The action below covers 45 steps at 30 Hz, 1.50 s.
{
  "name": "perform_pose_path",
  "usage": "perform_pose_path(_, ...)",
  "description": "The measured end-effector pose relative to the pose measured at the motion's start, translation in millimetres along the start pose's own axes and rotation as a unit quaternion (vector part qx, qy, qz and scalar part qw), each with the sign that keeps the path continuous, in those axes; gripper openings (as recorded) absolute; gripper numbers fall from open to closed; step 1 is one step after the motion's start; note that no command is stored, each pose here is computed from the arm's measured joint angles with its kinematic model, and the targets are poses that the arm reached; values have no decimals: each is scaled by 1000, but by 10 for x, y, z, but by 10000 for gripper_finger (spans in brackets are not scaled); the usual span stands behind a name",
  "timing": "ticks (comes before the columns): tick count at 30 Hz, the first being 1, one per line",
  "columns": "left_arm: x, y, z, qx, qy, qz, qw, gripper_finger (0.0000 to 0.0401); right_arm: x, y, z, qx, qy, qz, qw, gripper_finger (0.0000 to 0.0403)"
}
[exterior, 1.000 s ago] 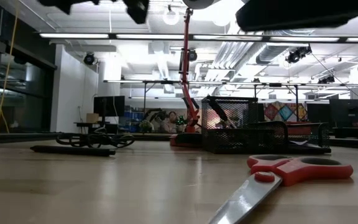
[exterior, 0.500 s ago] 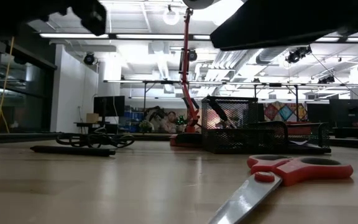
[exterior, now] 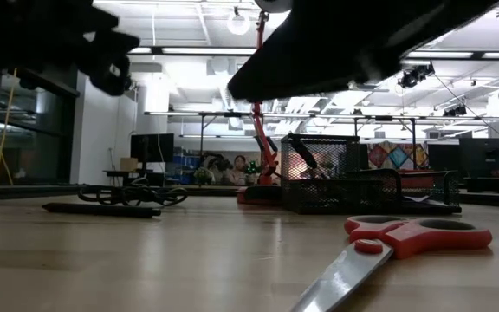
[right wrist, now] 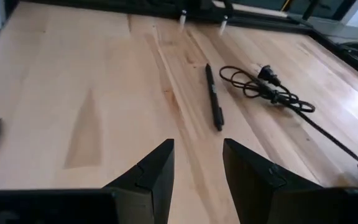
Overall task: Pick and place office supplies into organizer
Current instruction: Put the black pen into the desk organizer
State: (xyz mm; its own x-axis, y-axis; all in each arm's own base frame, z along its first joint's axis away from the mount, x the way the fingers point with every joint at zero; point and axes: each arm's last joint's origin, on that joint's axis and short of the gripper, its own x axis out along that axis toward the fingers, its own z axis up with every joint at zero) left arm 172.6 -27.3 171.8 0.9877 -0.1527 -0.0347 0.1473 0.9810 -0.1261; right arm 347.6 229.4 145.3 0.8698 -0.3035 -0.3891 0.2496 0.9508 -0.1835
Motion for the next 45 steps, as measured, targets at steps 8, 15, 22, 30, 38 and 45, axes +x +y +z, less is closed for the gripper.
perform_pose_path(8,-26,-52,-42,-14,8,-40,999,147,375,-322,108,12,19,22,999,129)
perform_pose_path(15,-25,-57,-50,-6,12,-44,999,147,718,-534,31,12,36,52,998,129)
perform_pose_path(22,-25,-60,-49,-8,12,-49,999,147,972,-697,-43,35,28,51,998,129)
perform_pose_path(30,-25,-60,-49,-8,12,-47,999,147,1167,-788,-140,63,19,75,995,129)
perform_pose_path(38,-25,-60,-46,-8,11,-48,999,147,1278,-803,-205,86,2,103,991,129)
perform_pose_path(45,-24,-60,-42,-8,9,-48,999,147,1369,-743,-137,75,13,98,992,129)
